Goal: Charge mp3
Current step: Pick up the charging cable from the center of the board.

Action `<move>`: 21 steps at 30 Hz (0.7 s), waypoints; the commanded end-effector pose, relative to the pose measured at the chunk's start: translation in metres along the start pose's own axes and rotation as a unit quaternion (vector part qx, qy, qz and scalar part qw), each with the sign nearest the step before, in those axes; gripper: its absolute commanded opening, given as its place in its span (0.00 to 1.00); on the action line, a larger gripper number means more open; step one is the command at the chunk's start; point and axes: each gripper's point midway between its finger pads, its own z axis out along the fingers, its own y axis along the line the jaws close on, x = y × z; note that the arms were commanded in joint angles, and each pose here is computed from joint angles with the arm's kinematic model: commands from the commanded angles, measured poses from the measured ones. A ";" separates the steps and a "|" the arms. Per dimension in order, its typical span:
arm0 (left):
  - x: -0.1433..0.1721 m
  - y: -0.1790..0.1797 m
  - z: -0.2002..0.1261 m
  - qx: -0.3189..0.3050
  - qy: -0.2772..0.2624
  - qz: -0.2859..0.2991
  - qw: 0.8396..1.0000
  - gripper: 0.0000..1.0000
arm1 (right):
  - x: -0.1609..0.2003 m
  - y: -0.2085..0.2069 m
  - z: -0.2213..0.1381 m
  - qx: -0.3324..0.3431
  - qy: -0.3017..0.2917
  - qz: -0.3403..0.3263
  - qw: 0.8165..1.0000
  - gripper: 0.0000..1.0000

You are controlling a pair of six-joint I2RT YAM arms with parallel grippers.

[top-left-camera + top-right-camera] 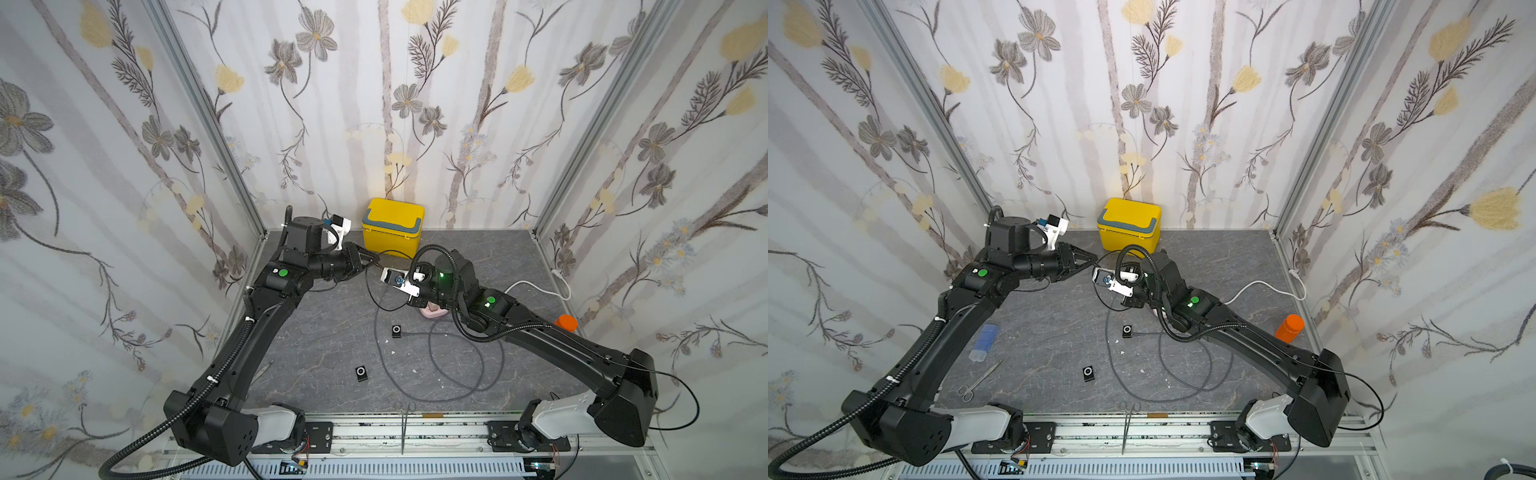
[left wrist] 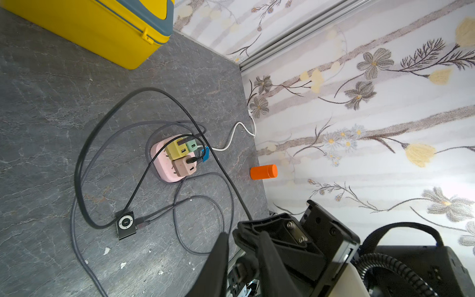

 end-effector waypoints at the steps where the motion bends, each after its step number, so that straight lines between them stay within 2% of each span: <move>1: -0.002 -0.007 -0.004 0.010 -0.009 0.007 1.000 0.23 | -0.008 -0.011 -0.003 0.027 -0.013 -0.007 1.000 0.00; 11: 0.010 -0.007 0.001 0.007 0.012 0.009 1.000 0.22 | -0.009 -0.007 0.000 0.034 -0.011 -0.011 0.999 0.00; 21: 0.009 -0.003 -0.001 -0.011 0.004 0.022 1.000 0.05 | -0.007 -0.006 -0.003 0.044 -0.003 -0.017 0.999 0.00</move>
